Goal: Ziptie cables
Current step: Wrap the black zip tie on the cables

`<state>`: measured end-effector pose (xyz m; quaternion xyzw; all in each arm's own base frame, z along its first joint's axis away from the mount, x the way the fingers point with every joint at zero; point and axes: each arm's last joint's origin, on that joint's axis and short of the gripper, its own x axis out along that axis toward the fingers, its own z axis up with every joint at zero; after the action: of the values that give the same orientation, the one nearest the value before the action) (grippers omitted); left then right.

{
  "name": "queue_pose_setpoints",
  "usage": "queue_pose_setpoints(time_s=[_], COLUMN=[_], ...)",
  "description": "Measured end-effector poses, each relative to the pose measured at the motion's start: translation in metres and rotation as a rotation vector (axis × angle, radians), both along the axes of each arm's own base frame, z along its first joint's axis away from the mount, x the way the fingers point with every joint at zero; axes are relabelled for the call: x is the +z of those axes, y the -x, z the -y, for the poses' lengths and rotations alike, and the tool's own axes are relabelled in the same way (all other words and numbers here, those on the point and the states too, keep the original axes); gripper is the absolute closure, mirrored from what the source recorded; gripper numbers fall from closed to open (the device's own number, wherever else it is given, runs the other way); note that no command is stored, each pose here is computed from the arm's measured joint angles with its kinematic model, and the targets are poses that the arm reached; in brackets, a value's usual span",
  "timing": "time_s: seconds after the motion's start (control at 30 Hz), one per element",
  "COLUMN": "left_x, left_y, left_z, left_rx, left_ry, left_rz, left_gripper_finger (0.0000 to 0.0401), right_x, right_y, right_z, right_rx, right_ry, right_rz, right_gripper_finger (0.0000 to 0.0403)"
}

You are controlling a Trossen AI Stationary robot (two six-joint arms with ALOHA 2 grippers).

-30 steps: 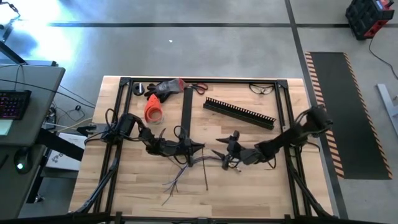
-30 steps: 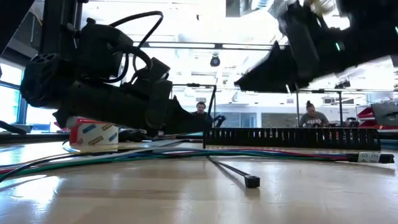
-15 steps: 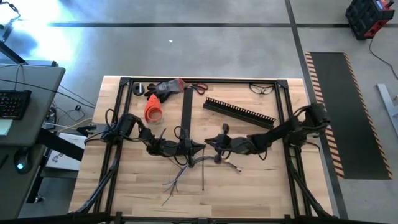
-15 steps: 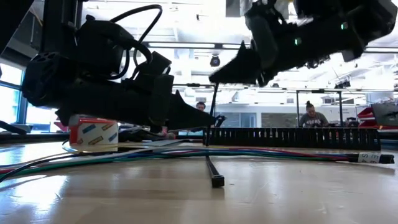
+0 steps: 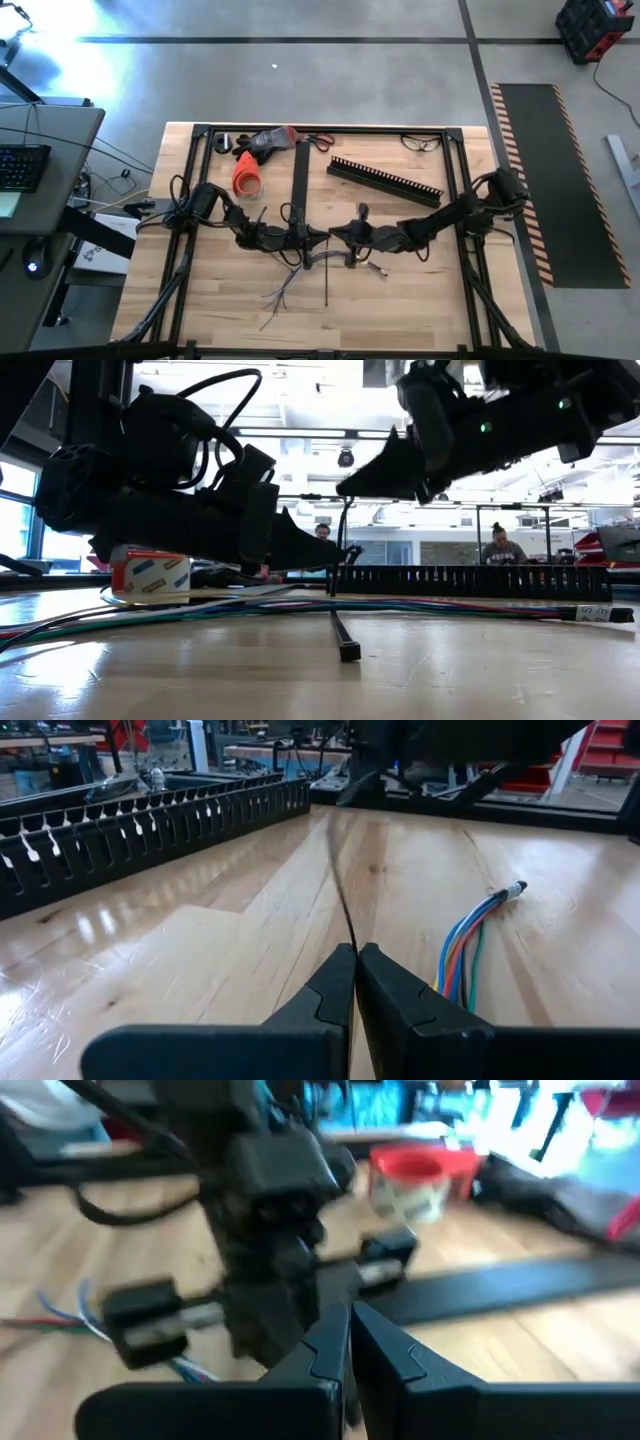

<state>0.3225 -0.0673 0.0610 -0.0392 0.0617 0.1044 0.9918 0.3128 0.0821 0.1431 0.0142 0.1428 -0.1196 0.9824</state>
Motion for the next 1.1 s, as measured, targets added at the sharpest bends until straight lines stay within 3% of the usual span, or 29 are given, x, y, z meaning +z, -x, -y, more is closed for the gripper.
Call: queue_pose_setpoints(time_s=[0.23,0.4,0.53,0.67,0.77,0.9,1.1], left_x=[0.000,0.000,-0.002,-0.005,-0.006,-0.006,-0.007], left_y=[0.000,0.000,0.003,0.008,0.010,0.009,0.010], left_z=[0.000,0.000,-0.006,-0.010,-0.010,-0.010,-0.010], left_rx=[-0.001,0.008,0.045,0.059,0.060,0.061,0.061], left_ry=[0.001,0.001,0.020,0.021,0.019,0.027,0.032], left_rz=[0.003,0.002,-0.008,-0.025,-0.032,-0.030,-0.031], left_gripper_finger=[0.0401,0.0401,0.0401,0.0401,0.0401,0.0401,0.0401], right_x=[0.009,0.021,0.009,-0.008,-0.014,-0.022,-0.023], right_y=[0.001,0.007,0.012,0.015,0.008,-0.004,-0.029], right_z=[-0.006,-0.019,-0.031,-0.049,-0.070,-0.095,-0.110], right_rx=[-0.018,0.042,0.263,0.444,0.576,0.763,0.886], right_ry=[0.100,0.156,0.139,0.101,0.222,0.475,0.779], right_rz=[0.048,0.077,-0.041,-0.225,-0.352,-0.519,-0.581], right_gripper_finger=[0.0403,0.0403,0.0389,0.0341,0.0294,0.0247,0.0237])
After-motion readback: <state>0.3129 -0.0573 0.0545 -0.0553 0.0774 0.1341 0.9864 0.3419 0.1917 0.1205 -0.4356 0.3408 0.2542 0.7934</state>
